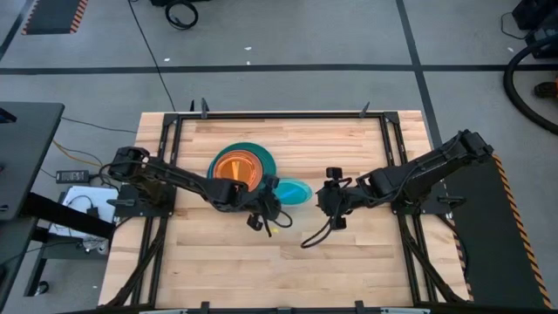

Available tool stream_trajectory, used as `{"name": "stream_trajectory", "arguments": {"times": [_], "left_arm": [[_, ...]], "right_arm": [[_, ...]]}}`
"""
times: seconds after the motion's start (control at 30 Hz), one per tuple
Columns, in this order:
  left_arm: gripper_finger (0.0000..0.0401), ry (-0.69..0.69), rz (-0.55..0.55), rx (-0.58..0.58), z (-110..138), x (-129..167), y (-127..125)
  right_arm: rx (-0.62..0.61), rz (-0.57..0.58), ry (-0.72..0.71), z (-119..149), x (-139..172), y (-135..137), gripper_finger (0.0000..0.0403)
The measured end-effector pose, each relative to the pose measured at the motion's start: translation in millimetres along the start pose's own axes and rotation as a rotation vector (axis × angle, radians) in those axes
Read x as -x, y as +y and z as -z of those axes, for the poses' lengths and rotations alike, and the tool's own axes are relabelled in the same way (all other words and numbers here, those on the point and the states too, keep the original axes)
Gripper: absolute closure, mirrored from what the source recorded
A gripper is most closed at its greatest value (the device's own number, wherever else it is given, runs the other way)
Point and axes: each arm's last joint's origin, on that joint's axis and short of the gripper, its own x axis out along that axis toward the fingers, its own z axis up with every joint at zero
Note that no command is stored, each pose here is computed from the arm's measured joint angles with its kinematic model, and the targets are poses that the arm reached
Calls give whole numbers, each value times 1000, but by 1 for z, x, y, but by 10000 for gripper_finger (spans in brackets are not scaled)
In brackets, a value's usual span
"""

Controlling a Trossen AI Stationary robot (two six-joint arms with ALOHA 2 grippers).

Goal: Stack plastic plates
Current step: Stack the transparent blue plate on the transparent orange plate

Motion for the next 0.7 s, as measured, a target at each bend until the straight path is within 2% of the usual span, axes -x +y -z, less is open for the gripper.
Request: {"name": "stream_trajectory", "arguments": {"times": [0.17,0.37,0.7], "left_arm": [[390,18,5,41,-1,18,-2],[390,44,-49,105,2,47,3],[390,158,-82,220,17,90,-3]], "right_arm": [[-7,5,-19,-2,0,0,222],[-26,5,-20,-2,0,0,222],[-51,7,-18,-2,0,0,222]]}}
